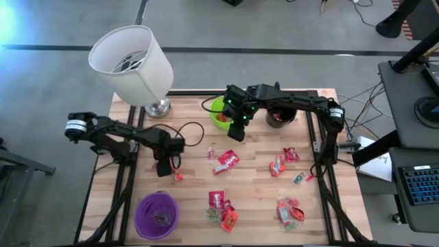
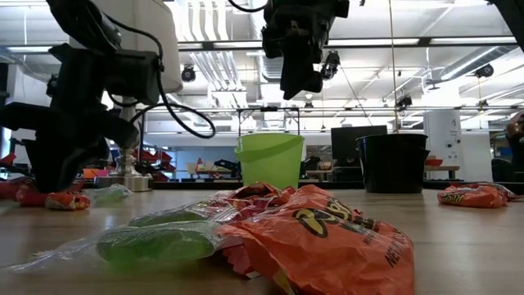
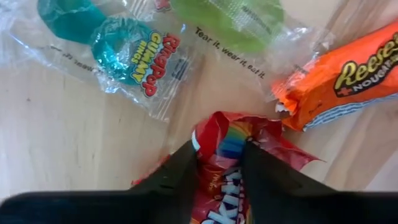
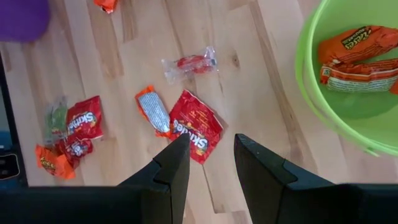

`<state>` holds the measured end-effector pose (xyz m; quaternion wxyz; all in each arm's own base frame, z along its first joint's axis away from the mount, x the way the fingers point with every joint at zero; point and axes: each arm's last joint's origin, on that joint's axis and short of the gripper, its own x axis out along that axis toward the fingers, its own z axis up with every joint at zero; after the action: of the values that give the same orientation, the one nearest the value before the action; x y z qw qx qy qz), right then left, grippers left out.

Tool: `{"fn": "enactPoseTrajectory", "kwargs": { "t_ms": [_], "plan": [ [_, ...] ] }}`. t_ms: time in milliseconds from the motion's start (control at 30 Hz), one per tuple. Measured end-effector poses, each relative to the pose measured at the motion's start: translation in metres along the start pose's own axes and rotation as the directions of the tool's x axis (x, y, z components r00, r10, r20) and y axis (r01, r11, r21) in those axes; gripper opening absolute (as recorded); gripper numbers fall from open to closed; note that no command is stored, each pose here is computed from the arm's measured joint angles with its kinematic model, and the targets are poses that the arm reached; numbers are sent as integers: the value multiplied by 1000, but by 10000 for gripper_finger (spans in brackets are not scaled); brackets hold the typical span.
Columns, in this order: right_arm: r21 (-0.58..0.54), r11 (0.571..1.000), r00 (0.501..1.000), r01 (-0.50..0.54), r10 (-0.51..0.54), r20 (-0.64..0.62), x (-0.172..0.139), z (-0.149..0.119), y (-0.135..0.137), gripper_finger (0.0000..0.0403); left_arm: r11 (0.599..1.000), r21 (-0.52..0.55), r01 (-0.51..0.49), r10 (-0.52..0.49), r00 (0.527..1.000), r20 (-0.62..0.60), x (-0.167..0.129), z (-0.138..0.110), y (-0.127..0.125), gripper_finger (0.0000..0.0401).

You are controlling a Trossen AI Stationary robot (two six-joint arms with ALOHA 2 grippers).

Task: Sort candy
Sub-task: Put the red candy into the black bucket

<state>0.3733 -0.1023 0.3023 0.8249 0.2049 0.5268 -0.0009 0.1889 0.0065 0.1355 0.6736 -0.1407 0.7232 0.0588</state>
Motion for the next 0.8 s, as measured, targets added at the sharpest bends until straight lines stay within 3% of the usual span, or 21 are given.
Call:
{"fn": "enactPoseTrajectory", "kwargs": {
  "t_ms": [200,533,800],
  "plan": [
    [14,1000,1000,0,0,0,0,0,0,118,1000,5,8,-8,999,32,-6,-2,0,9],
    [37,999,1000,0,0,0,0,0,0,118,1000,7,15,-16,998,65,-15,-6,0,1],
    [44,999,1000,0,0,2,0,0,0,118,1000,-11,20,-19,997,80,-40,-10,-3,0]
  ]
}}
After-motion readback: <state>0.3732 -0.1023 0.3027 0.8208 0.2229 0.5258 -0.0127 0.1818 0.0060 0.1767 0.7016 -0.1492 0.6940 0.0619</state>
